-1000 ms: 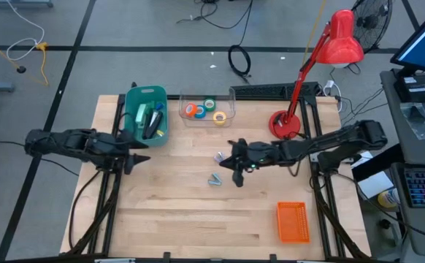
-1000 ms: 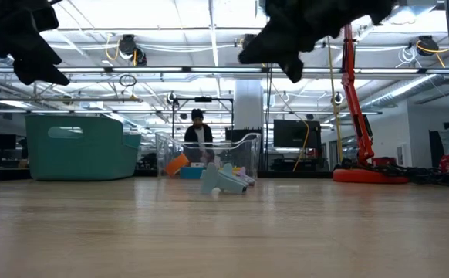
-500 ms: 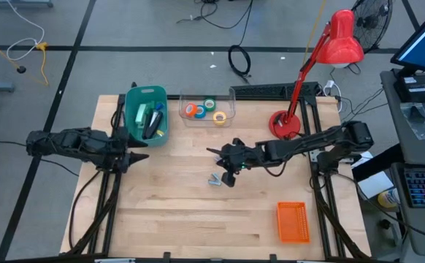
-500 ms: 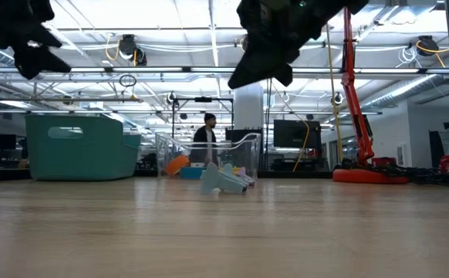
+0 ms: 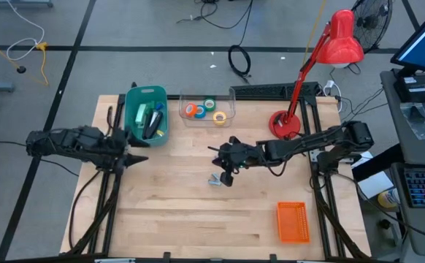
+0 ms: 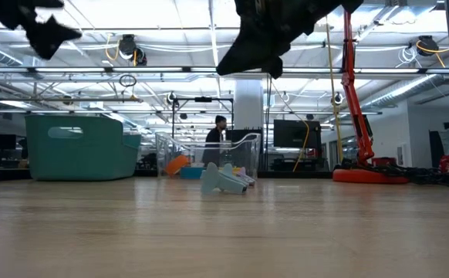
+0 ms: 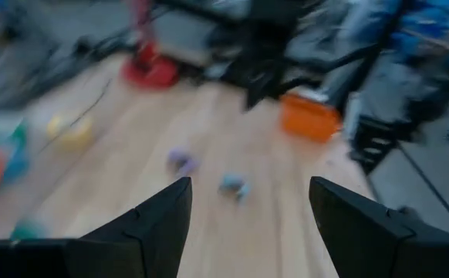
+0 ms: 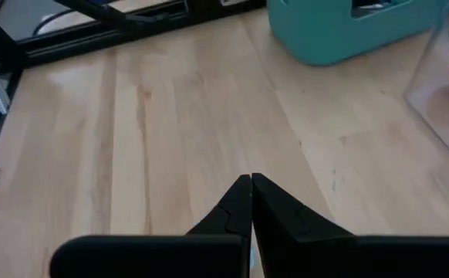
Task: Pick and place Stapler, Stapler remover, tape
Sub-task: Put the pink staple remover into the orange bin
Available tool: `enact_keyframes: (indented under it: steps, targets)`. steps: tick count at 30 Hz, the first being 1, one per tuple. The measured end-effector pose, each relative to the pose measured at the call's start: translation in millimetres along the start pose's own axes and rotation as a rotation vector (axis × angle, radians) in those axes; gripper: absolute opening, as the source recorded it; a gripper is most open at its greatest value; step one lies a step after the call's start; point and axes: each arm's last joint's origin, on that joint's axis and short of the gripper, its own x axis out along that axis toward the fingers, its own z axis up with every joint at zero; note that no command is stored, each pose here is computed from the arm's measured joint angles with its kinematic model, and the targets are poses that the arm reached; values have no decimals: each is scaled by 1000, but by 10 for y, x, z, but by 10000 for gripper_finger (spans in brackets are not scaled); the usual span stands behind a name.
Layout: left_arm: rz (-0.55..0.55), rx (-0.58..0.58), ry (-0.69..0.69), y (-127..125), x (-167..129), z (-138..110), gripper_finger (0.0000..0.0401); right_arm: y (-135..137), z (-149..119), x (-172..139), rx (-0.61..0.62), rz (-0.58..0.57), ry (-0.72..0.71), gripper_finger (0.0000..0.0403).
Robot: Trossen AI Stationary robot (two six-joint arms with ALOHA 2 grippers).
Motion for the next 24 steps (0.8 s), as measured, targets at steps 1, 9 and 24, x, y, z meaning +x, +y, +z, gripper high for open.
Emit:
enact_keyframes:
  steps: [1,9,24]
  targets:
    - [-38,37,-20,-18,-1,25,267,-9,8,2,-2,0,-5,1]
    - [-146,168,-17,-26,39,-62,267,-179,3,22,50,-55,41,15]
    - [-197,147,-181,90,85,-420,267,-425,-68,30,186,-109,170,146]
